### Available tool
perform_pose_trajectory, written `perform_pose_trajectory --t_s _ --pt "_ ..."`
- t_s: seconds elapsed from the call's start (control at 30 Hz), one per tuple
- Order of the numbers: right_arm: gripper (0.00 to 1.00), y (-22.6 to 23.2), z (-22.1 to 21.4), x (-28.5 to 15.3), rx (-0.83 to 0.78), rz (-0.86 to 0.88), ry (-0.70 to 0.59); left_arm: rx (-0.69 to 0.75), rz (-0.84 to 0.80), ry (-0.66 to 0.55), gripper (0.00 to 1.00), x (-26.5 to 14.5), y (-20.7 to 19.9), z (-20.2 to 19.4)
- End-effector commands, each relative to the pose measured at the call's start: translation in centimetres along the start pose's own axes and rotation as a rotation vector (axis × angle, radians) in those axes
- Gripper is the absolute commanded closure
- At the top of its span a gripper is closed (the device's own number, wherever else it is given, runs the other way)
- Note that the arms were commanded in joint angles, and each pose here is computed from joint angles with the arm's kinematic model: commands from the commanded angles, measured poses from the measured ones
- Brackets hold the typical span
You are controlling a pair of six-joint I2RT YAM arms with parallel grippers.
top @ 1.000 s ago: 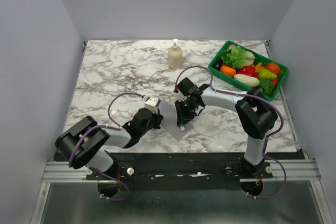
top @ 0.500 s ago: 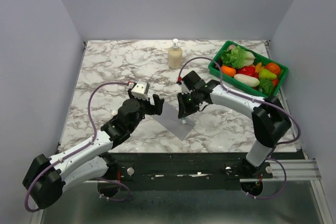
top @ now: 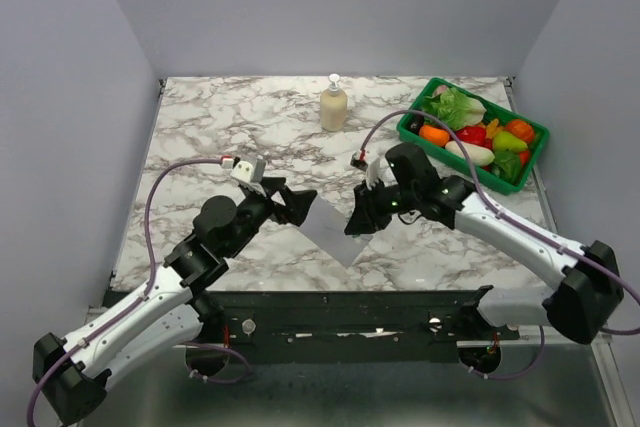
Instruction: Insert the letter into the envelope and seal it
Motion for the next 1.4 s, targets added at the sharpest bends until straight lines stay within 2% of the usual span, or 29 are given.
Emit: perform_pose_trajectory --t_s 0.0,0.13,0.27,0.3,0.43,0.63,0.87,1.17,1.37 --pt "0.99 3.5 2.6 -2.9 -0.236 0.188 -0.227 -0.135 -0.299 -0.02 0.01 -1.5 -5.8 2.8" --pt "0.99 6.2 3.9 -5.2 -0.317 0.311 -0.326 -0.155 -0.496 0.025 0.01 -2.4 -8.9 3.3" --pt "0.99 8.1 5.0 -7.0 -0.382 0.411 -0.409 -0.181 -0.705 0.043 0.17 -3.5 -11.8 4.1" --pt "0.99 8.4 5.2 -7.3 -0.39 0.424 -0.418 -0.19 -0.742 0.057 0.26 -3.8 -12.3 4.1" --pt "0.99 9.4 5.7 -8.5 -0.43 0.454 -0.455 -0.232 -0.828 0.075 0.44 -4.1 -13.2 4.1" --pt "0.99 9.9 6.2 -9.3 -0.444 0.458 -0.472 -0.235 -0.948 0.169 0.46 -4.5 -14.5 3.5" --pt "0.99 9.9 6.5 -9.5 -0.442 0.444 -0.48 -0.214 -0.924 0.275 0.51 -3.4 -14.6 2.2" --pt "0.99 9.7 6.4 -9.3 -0.427 0.428 -0.472 -0.201 -0.908 0.31 0.56 -3.0 -14.7 1.4" --pt "0.99 9.5 6.5 -9.1 -0.424 0.425 -0.47 -0.199 -0.898 0.345 0.56 -2.4 -14.9 0.7"
Point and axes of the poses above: each gripper's point midway between its finger pads, its own x axis out along the fingers, its own y axis along the line the jaws close on, z = x × y, the point moved 5 cm from there along -x, back along the fingers, and after that the axes turned 15 degrees about -x, right-handed, at the moved point
